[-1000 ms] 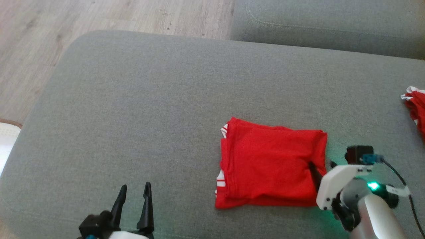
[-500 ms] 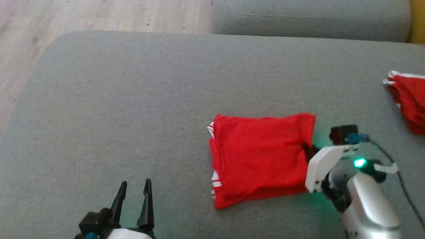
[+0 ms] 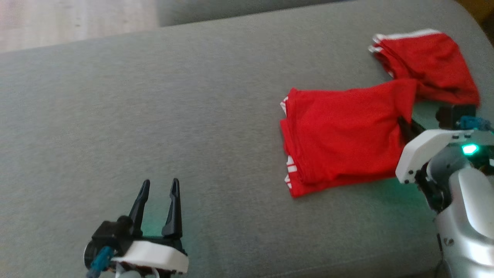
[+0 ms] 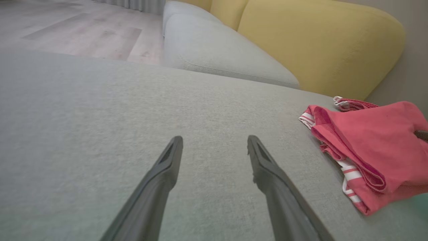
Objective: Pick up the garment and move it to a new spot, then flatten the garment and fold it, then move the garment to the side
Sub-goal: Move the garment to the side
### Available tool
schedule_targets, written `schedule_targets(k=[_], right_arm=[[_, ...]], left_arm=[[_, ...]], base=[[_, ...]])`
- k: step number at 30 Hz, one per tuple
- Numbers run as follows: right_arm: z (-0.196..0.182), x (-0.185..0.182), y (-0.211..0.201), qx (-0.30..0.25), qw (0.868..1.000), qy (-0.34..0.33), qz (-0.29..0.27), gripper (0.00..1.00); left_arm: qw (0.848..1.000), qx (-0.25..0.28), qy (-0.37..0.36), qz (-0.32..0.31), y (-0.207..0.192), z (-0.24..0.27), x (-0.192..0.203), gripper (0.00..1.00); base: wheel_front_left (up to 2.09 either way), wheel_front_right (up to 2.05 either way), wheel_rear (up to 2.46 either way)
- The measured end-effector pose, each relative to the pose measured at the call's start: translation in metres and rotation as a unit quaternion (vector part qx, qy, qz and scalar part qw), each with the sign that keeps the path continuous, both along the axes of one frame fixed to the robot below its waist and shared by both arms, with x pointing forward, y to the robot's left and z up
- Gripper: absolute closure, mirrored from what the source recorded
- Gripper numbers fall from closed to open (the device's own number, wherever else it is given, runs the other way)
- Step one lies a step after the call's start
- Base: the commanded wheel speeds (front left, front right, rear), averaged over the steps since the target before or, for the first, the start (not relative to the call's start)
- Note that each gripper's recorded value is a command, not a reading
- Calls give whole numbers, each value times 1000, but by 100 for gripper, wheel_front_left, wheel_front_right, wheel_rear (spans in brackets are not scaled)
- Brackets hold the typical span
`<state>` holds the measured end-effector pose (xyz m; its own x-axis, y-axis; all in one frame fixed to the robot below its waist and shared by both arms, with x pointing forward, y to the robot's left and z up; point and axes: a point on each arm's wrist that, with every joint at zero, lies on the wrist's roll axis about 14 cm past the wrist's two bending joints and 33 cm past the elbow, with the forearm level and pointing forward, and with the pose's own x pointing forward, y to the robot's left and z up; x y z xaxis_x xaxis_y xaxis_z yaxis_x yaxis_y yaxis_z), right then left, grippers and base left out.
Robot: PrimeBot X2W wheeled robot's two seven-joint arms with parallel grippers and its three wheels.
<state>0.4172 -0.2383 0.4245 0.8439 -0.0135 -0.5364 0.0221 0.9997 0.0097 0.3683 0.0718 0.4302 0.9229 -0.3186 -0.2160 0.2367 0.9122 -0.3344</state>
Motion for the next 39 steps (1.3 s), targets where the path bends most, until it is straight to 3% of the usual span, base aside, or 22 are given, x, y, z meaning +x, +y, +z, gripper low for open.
schedule_targets(k=[11,23,26,34,39], right_arm=[[5,-4,-40,-19,999,-8,-48,100],[79,84,-36,-51,995,-80,-19,100],[88,96,-64,-91,993,-70,-33,100],[96,120,-94,-153,987,-39,-38,100],[78,124,-114,-182,982,4,-56,100]], left_arm=[[998,-10,12,-57,-39,-14,20,0],[1000,-2,15,-20,-14,-14,20,0],[1000,-3,19,0,-3,-16,17,0],[999,5,37,31,19,-27,13,0],[998,3,38,45,26,-29,16,0]], base=[[0,0,0],[0,0,0],[0,0,0],[0,0,0],[0,0,0]])
